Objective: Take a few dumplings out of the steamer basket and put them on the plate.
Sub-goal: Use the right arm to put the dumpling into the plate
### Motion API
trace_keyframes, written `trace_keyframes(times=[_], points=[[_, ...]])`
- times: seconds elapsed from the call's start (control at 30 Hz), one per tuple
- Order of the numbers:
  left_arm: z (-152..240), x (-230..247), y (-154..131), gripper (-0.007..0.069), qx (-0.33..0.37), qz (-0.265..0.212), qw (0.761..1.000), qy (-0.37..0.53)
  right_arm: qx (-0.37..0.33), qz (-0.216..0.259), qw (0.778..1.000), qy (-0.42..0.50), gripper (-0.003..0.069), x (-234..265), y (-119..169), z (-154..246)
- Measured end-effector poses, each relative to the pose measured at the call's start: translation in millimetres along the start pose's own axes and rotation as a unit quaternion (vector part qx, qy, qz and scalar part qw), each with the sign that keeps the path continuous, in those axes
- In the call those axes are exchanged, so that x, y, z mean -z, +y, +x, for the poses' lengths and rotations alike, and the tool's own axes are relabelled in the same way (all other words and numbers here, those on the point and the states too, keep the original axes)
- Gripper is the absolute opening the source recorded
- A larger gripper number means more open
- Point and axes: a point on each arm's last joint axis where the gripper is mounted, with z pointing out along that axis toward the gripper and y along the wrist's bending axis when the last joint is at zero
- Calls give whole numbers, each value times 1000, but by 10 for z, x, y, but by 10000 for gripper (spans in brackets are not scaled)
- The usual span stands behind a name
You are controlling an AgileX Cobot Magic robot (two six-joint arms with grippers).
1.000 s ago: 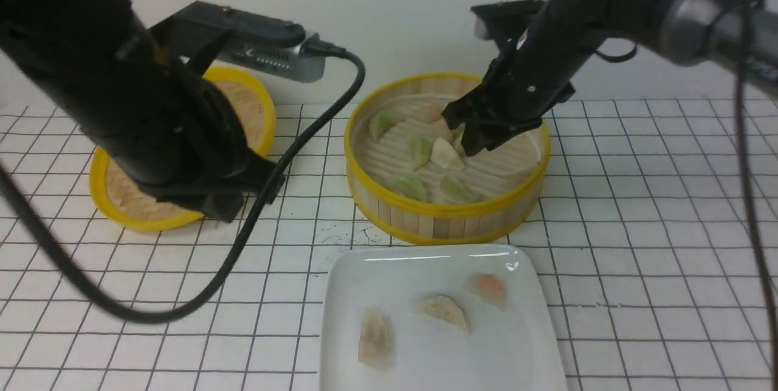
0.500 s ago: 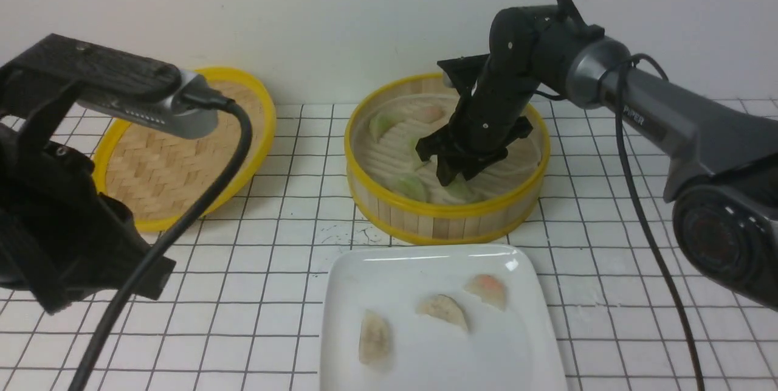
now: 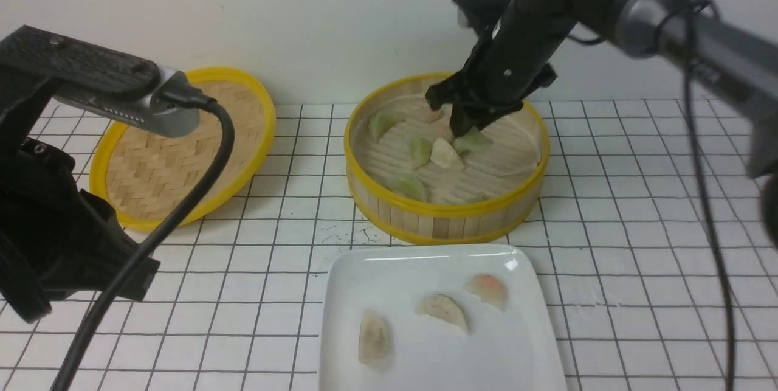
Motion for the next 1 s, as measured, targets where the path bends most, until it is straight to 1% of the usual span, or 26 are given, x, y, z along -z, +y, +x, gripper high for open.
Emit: trace_keyframes(times=[0.1, 0.13, 0.17, 0.2, 0.23, 0.3, 0.37, 0.4, 0.43, 0.5, 0.57, 0.7, 0.73, 0.83, 0.9, 0.93, 0.97, 1.0], points=[[0, 0, 0, -6, 0, 0, 1000, 0, 1, -11, 1000, -19, 150, 555, 90, 174], [0, 0, 0, -6, 0, 0, 1000, 0, 1, -13, 1000, -12, 150, 594, 101, 249], [0, 0, 0, -6, 0, 0, 1000, 0, 2, -21, 1000, -9, 150, 741, 141, 380], [0, 0, 0, -6, 0, 0, 1000, 0, 3, -21, 1000, -7, 150, 753, 141, 404], [0, 0, 0, -6, 0, 0, 1000, 0, 4, -30, 999, 22, 150, 764, 191, 635], [4, -7, 0, -6, 0, 0, 1000, 1, 4, -36, 998, 41, 150, 775, 237, 806], [22, -35, 2, -6, 0, 0, 1000, 8, 4, -46, 995, 94, 150, 635, 317, 1128], [28, -45, 3, -6, 0, 0, 1000, 9, 3, -48, 993, 105, 150, 593, 340, 1208], [38, -61, 4, -6, 1, 0, 1000, 12, 1, -48, 991, 125, 150, 456, 382, 1368], [40, -70, 5, -6, 1, 0, 1000, 13, 1, -45, 989, 139, 150, 259, 418, 1540], [35, -70, 4, -6, 1, 0, 1000, 10, -2, -42, 989, 141, 150, 77, 429, 1637], [19, -70, 4, -6, 1, 0, 1000, 1, -20, -48, 990, 134, 158, -179, 436, 1668], [19, -70, 4, -6, 1, 0, 1000, 1, -28, -51, 990, 132, 172, -229, 440, 1664], [19, -70, 4, -6, 1, 0, 1000, 1, -41, -58, 989, 128, 242, -303, 450, 1655], [19, -70, 4, -6, 1, 0, 1000, 1, -42, -59, 989, 125, 318, -304, 453, 1641], [19, -70, 4, -6, 1, 0, 1000, 1, -42, -59, 989, 125, 332, -300, 454, 1636], [19, -70, 4, -6, 1, 0, 1000, 1, -35, -57, 990, 128, 375, -278, 456, 1613], [19, -70, 4, -6, 1, 0, 1000, 1, -29, -57, 989, 136, 400, -241, 464, 1587]])
